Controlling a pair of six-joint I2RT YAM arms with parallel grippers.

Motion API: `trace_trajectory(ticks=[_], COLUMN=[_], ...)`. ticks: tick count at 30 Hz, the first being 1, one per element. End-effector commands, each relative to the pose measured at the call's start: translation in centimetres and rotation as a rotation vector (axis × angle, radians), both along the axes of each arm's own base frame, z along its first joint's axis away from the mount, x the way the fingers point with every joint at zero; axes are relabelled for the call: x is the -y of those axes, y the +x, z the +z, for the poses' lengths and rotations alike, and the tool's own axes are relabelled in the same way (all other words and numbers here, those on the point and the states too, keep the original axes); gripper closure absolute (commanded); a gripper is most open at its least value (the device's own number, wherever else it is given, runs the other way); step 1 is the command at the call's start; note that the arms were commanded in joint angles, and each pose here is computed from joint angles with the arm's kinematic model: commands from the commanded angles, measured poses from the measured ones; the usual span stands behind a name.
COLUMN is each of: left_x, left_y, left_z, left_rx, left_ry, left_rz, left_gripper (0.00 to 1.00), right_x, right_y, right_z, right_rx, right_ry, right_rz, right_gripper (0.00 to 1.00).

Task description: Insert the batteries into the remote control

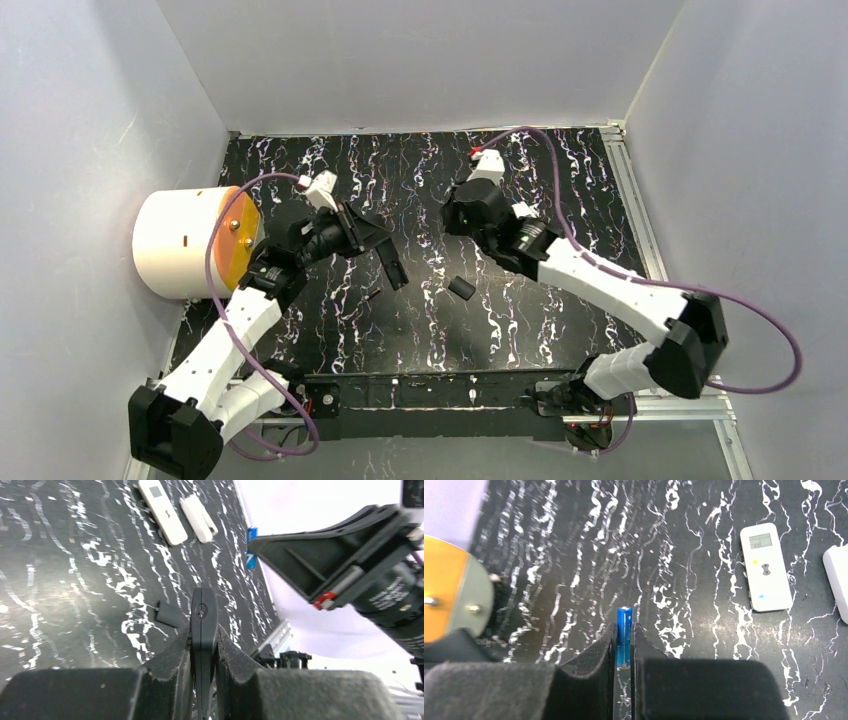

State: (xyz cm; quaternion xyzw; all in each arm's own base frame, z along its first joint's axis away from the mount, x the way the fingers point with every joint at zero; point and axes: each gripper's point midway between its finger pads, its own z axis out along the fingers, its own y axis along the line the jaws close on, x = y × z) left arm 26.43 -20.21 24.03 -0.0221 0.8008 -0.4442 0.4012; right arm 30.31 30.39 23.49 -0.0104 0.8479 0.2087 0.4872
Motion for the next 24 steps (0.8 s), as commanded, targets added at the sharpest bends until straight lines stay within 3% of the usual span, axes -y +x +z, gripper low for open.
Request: trace_trajectory(ticks=[1, 9, 24], left_x=[3.4, 5.0, 5.8], left_y=[-0.8, -1.1, -1.6], left_z=[3.0, 7.5, 13.9], left_rx=[0.036, 0.101, 0.116], left_ry=[-0.116, -0.196, -0.266], left_rz=[-0.142, -0.253, -0.342], left_gripper=[1.0, 1.0, 1.0], right_x=[0.8, 0.6, -1.2], right_y=[-0.6, -3.7, -9.4], right_z=[4.8, 11.3, 19.2], right_rx=[0.076, 0.204, 0.339], right_ry=[0.145, 0.326, 0.512], right_rz=[-0.026, 0.139, 0.48], right_gripper=[0.91, 0.91, 0.91])
